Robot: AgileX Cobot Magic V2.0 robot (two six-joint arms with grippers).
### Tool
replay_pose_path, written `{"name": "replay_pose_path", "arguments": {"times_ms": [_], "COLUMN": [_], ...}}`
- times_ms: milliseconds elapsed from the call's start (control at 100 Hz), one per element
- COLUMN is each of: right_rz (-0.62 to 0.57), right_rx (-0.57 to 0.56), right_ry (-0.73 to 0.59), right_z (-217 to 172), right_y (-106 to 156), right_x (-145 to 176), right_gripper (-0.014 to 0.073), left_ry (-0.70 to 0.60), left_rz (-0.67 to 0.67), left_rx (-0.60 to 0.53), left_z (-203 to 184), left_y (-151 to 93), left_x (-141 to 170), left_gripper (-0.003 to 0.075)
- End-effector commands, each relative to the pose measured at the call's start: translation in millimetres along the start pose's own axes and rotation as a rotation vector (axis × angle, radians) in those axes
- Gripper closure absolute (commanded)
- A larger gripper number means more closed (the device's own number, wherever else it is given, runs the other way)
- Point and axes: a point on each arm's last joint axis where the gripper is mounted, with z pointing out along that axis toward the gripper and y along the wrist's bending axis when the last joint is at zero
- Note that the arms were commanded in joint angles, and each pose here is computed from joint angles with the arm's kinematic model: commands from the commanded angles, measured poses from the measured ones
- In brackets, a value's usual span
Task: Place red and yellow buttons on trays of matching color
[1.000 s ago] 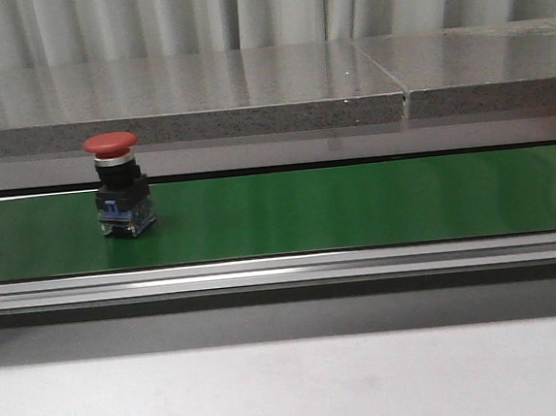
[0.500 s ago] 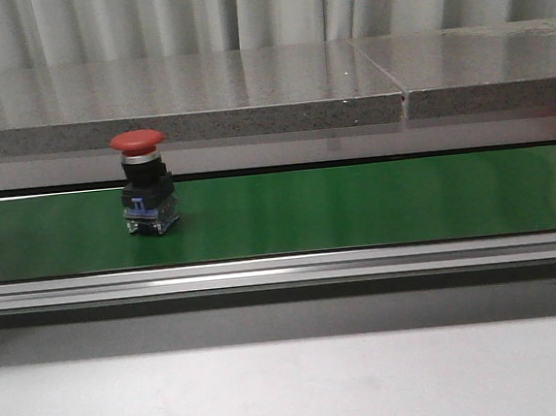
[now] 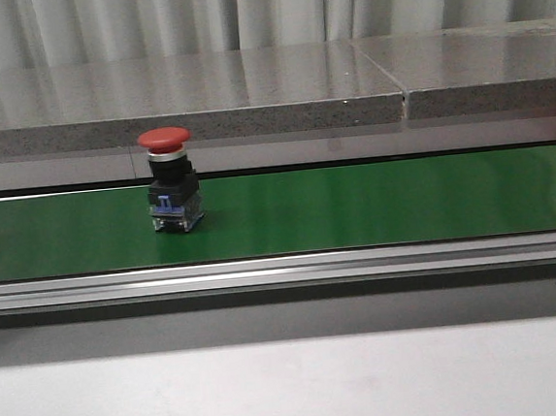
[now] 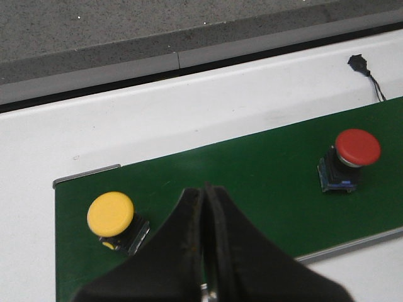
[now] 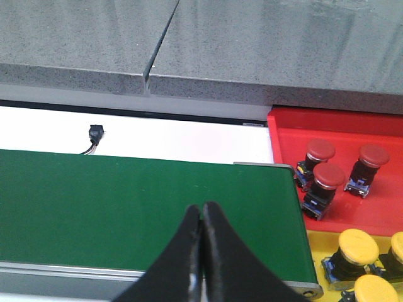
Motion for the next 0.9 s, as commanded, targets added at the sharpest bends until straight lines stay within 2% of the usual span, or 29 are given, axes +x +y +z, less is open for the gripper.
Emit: {"name": "replay_pose_path", "arguments": {"times_ms": [0,240,480,660,890], "right_rz": [-0.011,-0.001,0.028,0.018,-0.032], "right_rx": [-0.019,-0.025,-0.052,-0.097,-0.208], "right_ry": [-0.094,-0.100,-0.077,-0.072,-0.016], "right_z": [-2.9,-3.0,2.2,9.9,32.2], "right_y": [1.4,1.9,5.0,11.4,33.9], "right_x": [-14.4,-14.9,-19.1,-37.6,-69.9], "right_gripper": [0.0660,0.0660,0.0660,0.0660,0.0660], "left_ry": [-0.153,-0.241,-0.247,-0.288,-0.287], "left_rz": [-0.008,-0.026,-0.043,-0.040,-0.032], "left_rx": [-0.010,-0.001,0.019,0.014,0.006], "left_z": [-27.0,-63.4,-76.4,-83.8,-85.0], "left_y": [-2.0,-9.3,-16.0,-17.1,-16.8], "left_x": [-0.8,43.6,84.8,94.7,96.5], "left_gripper": [0.0741,0.0741,0.0741,0.0741,0.0741]}}
